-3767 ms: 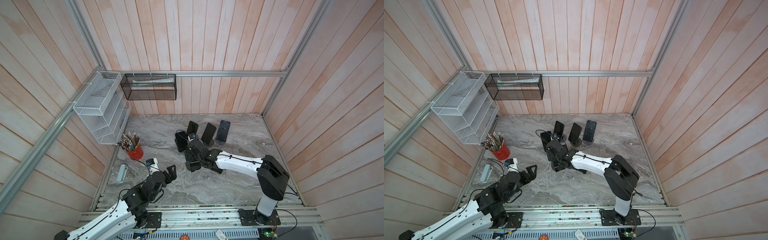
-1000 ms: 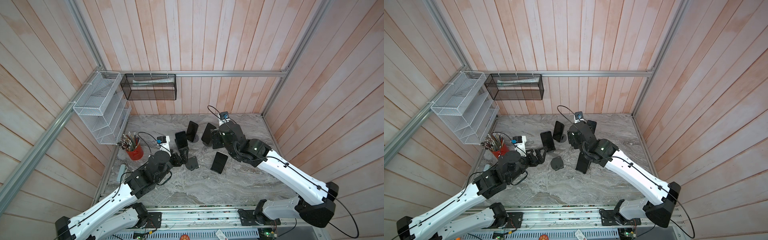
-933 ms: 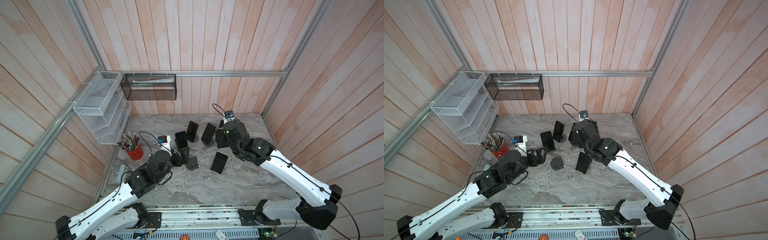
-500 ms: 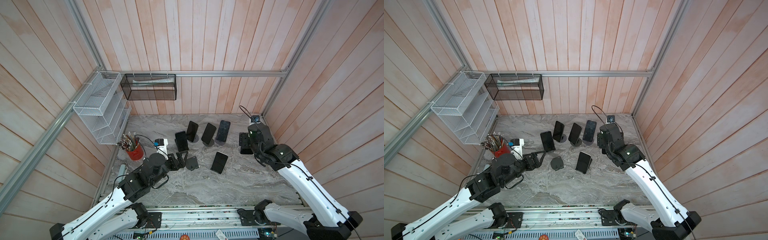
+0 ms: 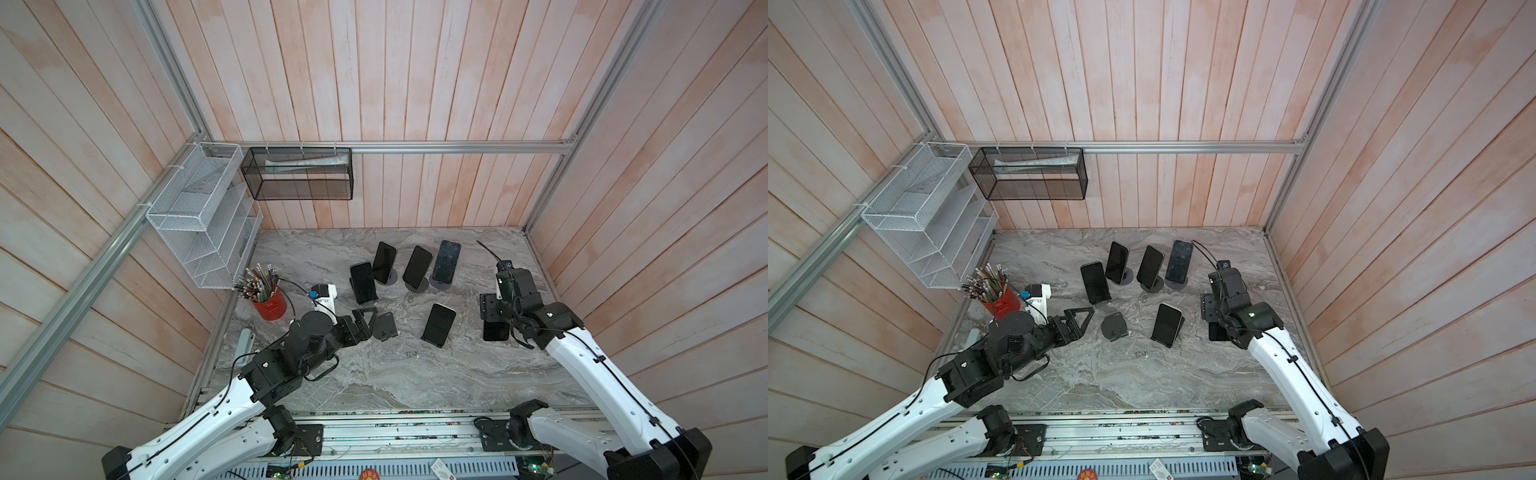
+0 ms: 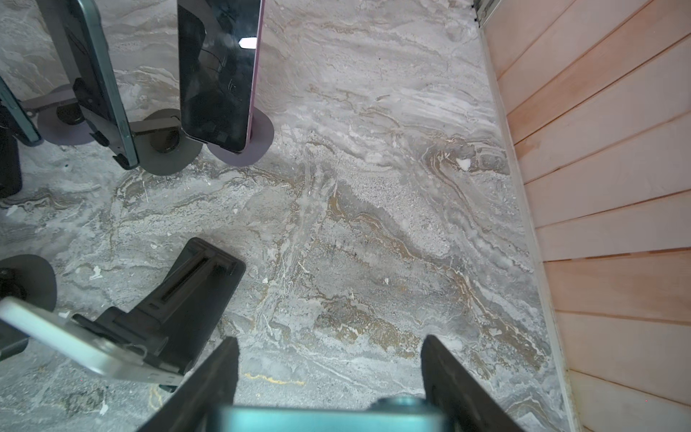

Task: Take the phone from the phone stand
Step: 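Carry the teal phone toward the table edge nearest the right arm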

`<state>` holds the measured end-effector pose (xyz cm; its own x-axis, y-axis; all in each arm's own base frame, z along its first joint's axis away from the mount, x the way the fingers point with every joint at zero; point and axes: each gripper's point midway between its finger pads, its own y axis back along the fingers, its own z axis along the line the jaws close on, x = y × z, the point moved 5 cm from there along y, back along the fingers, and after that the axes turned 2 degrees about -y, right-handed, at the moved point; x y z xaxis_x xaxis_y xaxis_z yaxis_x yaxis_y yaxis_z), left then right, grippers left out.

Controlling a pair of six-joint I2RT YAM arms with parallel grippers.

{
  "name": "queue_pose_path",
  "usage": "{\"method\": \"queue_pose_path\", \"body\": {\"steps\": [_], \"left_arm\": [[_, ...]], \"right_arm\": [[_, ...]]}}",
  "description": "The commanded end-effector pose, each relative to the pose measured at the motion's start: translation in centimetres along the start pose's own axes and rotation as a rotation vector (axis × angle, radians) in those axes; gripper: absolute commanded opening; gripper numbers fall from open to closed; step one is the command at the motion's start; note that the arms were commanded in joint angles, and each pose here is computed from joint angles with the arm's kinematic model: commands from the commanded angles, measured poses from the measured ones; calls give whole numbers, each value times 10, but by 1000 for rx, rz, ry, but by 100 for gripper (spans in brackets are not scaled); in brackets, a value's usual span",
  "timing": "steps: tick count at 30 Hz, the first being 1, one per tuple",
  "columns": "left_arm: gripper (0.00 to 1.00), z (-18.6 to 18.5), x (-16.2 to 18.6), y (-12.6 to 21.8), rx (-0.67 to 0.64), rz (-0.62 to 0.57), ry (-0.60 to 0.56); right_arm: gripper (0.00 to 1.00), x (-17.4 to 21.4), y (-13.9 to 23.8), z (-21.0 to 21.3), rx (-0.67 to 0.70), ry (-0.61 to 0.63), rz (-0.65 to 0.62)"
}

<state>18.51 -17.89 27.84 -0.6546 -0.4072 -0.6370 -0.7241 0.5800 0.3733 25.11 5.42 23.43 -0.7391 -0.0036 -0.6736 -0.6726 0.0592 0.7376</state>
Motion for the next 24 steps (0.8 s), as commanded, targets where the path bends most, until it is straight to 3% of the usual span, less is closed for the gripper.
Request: {"method": "queue_pose_path", "body": {"steps": [1,8,24], "left_arm": [[97,-5,-3,4,52,-23,58],[97,5,-1,7,42,-60,92],[98,7,-6,-22,23,-84,-5]], "right_arm": [[73,-3,-4,3,-62,-1,-23],[72,0,-37,2,-87,-30,56],[71,21,-102,5,-135,-37,247]]}}
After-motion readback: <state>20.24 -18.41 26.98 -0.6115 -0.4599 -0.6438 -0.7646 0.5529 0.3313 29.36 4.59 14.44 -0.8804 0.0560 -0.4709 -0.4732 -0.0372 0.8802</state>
